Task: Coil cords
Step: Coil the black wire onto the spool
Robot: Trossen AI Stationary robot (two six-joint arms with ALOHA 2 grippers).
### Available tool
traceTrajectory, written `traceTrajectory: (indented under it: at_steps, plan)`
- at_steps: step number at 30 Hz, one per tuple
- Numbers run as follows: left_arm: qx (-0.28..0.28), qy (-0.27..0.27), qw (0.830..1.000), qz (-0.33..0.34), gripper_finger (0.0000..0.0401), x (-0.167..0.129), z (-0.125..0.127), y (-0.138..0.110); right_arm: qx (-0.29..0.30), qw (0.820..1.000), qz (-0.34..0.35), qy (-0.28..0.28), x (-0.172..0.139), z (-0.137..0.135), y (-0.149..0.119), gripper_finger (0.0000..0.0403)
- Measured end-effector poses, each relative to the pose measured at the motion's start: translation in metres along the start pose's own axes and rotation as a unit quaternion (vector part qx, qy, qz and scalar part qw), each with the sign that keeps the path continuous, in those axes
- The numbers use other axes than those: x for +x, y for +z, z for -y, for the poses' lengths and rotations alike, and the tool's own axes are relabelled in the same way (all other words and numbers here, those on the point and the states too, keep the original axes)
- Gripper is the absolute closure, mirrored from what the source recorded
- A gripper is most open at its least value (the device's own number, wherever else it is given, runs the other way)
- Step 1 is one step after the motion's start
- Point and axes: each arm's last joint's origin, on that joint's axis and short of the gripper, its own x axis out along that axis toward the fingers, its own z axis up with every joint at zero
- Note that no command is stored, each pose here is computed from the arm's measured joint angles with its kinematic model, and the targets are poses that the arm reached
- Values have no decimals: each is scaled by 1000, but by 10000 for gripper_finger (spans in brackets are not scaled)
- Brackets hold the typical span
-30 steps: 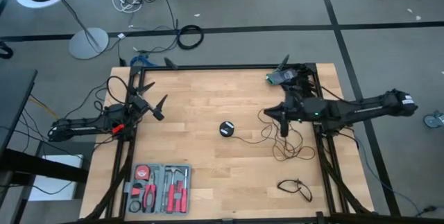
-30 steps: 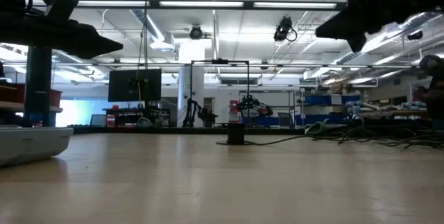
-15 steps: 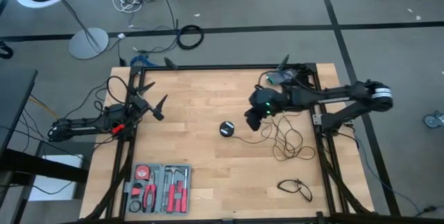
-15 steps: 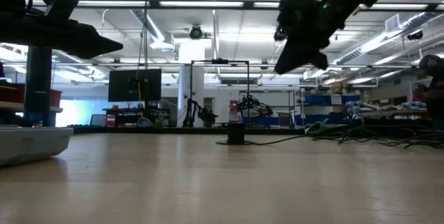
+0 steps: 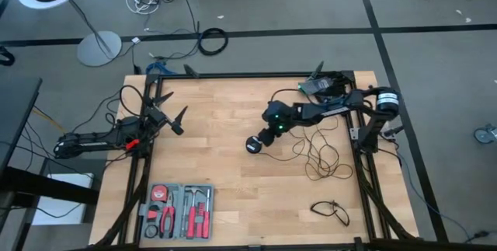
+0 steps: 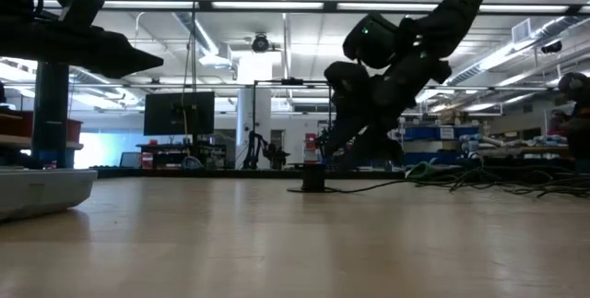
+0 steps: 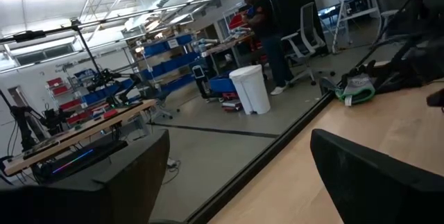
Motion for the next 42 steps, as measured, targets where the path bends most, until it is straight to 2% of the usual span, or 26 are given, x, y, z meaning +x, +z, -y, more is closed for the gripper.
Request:
traceTrajectory:
  at_steps: [4,7,10,13,15,20,30,42]
  plan:
    - [0,0,1000,0,46,0,0,0,8,1000,-6,17,9,3,-1,184]
    - [0,0,1000,0,46,0,0,0,6,999,-16,32,13,3,-2,198]
    - [0,0,1000,0,46,0,0,0,-5,999,-24,40,14,1,-4,257]
    - [0,0,1000,0,46,0,0,0,-21,998,-22,53,13,-3,-4,351]
    - [0,0,1000,0,46,0,0,0,-44,997,-8,68,9,-9,-1,385]
    - [0,0,1000,0,46,0,0,0,-55,996,14,71,-3,-16,3,397]
    - [0,0,1000,0,46,0,0,0,-113,987,68,88,-34,-34,12,401]
    - [0,0,1000,0,46,0,0,0,-141,981,93,91,-41,-39,16,401]
